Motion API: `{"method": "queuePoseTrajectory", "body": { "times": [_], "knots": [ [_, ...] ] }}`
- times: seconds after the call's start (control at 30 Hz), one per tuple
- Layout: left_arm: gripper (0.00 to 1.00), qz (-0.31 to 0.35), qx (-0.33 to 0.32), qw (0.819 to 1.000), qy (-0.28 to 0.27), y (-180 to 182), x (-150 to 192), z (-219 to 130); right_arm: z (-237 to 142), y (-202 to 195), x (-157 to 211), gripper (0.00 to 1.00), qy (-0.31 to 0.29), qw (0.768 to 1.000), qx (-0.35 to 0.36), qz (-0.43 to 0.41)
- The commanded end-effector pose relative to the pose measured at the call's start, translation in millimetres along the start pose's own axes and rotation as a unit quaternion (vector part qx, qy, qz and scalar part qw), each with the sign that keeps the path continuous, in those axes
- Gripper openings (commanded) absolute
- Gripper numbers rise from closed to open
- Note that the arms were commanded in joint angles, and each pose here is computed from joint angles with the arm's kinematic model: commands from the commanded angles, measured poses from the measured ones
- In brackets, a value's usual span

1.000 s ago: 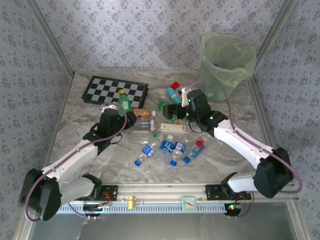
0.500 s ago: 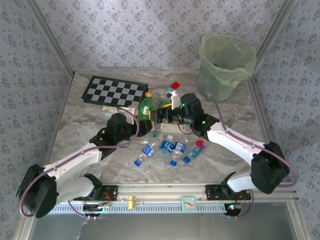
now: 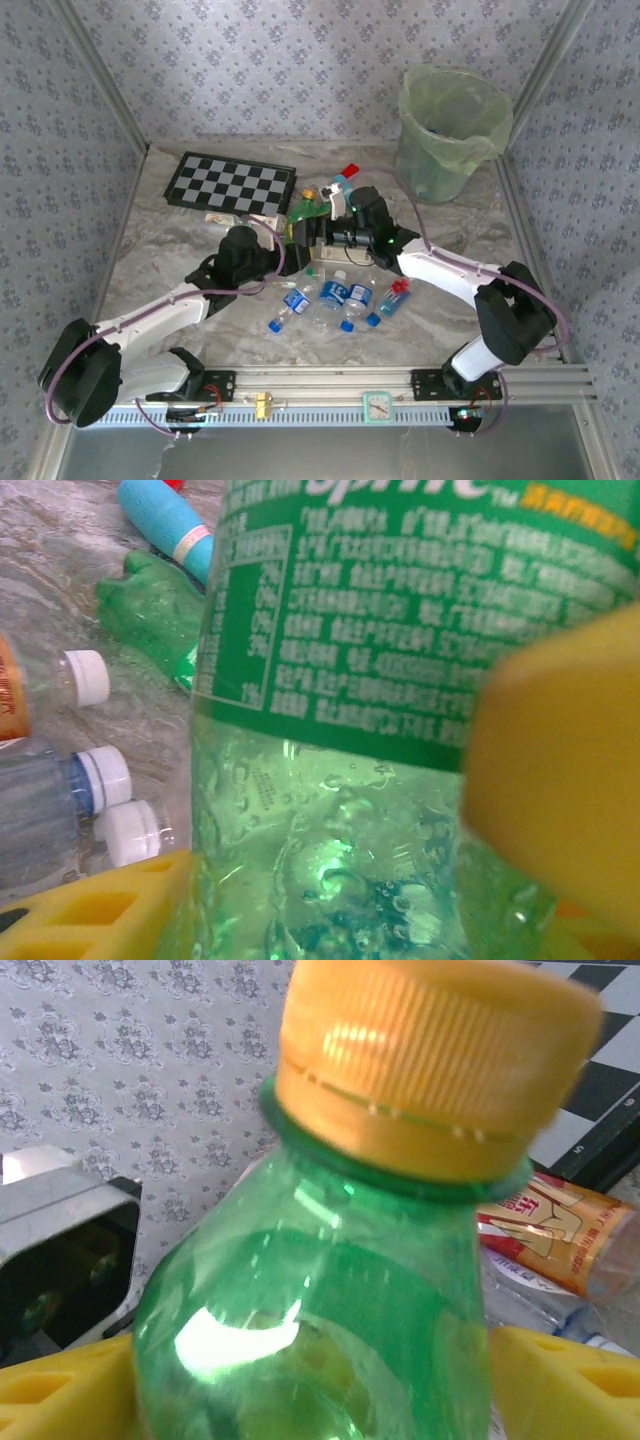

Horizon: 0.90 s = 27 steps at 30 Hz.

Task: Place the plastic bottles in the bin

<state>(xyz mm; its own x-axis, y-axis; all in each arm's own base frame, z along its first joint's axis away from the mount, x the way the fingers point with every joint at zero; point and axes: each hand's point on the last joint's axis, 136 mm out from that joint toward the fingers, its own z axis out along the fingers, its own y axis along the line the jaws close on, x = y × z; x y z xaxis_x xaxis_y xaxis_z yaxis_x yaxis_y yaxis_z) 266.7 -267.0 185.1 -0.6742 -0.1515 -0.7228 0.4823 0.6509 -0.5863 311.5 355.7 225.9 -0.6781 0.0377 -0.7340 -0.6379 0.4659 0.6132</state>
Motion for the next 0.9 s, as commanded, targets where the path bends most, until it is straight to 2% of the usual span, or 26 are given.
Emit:
{"method": "queuePoseTrajectory", "body": {
  "times": [0.0, 0.1, 0.2, 0.27, 0.37, 0.43, 0.6, 0.7, 0.87],
  "knots": [
    [0.53, 0.016, 0.04, 0.999, -0.018, -20.0, -9.9, -1.8, 4.0, 10.7, -14.5, 0.79, -0.015, 1.0, -0.022, -0.003],
    [0.55, 0.017, 0.04, 0.999, -0.02, -20.7, -10.5, -3.9, 4.2, 9.8, -15.0, 0.71, -0.016, 1.0, -0.023, 0.0],
    [0.62, 0.015, 0.037, 0.999, -0.023, -19.9, -11.6, -5.9, 3.5, 9.6, -15.3, 0.6, -0.016, 1.0, -0.025, 0.002],
    [0.71, 0.013, 0.033, 0.999, -0.025, -18.8, -11.5, -7.1, 2.5, 9.8, -16.0, 0.56, -0.016, 1.0, -0.025, 0.001],
    [0.89, 0.008, 0.019, 0.999, -0.035, -12.9, -12.8, -10.0, -1.0, 3.5, -17.1, 0.56, -0.016, 1.0, -0.009, -0.003],
    [0.94, 0.007, 0.006, 0.999, -0.044, -8.9, -15.4, -13.0, -5.8, -5.6, -18.4, 0.56, -0.016, 1.0, 0.014, -0.007],
    [0.97, 0.016, -0.033, 0.997, -0.067, 0.9, -25.4, -21.6, -31.5, -41.1, -24.0, 0.56, -0.016, 0.994, 0.109, -0.03],
    [1.0, 0.021, -0.078, 0.994, -0.079, 16.3, -30.8, -26.6, -54.8, -59.2, -35.1, 0.56, -0.02, 0.984, 0.169, -0.053],
    [1.0, 0.006, -0.143, 0.986, -0.082, 54.0, -31.6, -28.4, -113.6, -100.4, -81.1, 0.56, -0.051, 0.943, 0.321, -0.073]
  ]
}}
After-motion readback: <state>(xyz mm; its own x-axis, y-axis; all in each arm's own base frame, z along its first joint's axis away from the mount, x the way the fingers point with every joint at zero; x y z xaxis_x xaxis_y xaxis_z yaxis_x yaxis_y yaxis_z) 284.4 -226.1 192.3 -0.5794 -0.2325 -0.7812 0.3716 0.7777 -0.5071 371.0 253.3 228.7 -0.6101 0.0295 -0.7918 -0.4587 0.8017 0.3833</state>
